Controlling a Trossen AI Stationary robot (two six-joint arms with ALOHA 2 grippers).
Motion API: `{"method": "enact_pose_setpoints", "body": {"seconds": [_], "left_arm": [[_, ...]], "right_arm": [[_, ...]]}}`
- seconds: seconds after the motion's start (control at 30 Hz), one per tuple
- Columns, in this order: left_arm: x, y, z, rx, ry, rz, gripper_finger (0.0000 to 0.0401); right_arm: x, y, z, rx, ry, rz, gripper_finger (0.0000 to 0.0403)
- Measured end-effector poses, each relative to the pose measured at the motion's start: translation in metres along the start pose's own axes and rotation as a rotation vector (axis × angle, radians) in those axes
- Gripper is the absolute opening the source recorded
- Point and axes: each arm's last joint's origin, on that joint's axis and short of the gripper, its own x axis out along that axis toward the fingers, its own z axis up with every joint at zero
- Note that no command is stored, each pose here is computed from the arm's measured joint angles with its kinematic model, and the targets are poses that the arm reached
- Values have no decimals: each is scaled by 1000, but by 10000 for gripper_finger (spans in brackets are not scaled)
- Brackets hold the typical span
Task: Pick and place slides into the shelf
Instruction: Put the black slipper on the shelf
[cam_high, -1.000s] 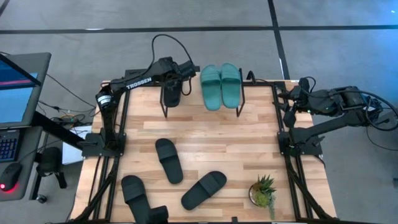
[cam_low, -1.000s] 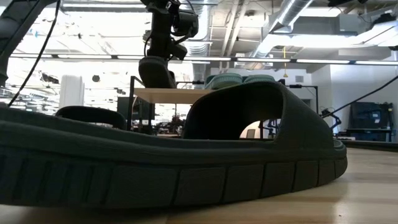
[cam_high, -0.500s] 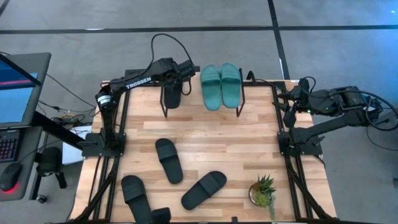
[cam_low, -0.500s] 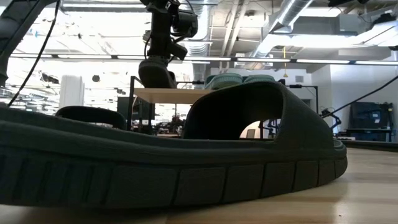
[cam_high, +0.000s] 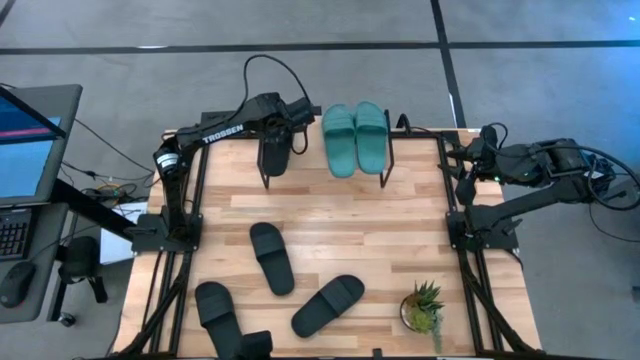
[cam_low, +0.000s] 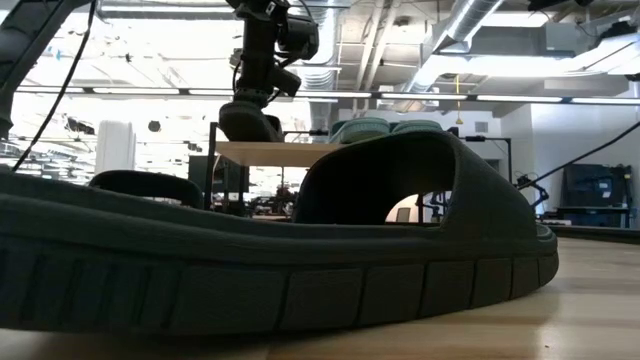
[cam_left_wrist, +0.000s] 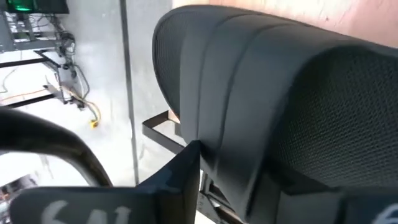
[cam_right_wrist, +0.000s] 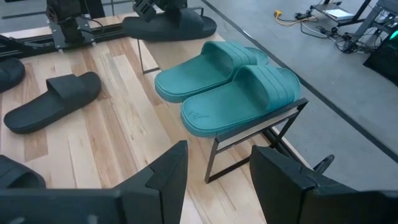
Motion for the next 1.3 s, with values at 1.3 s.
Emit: {"method": "enact_pose_setpoints", "body": {"seconds": [1.3], "left_arm": [[-7,0,-9,-78,-2,-103,122]], "right_arm": [[0,0,0,0,0,1,161]]}}
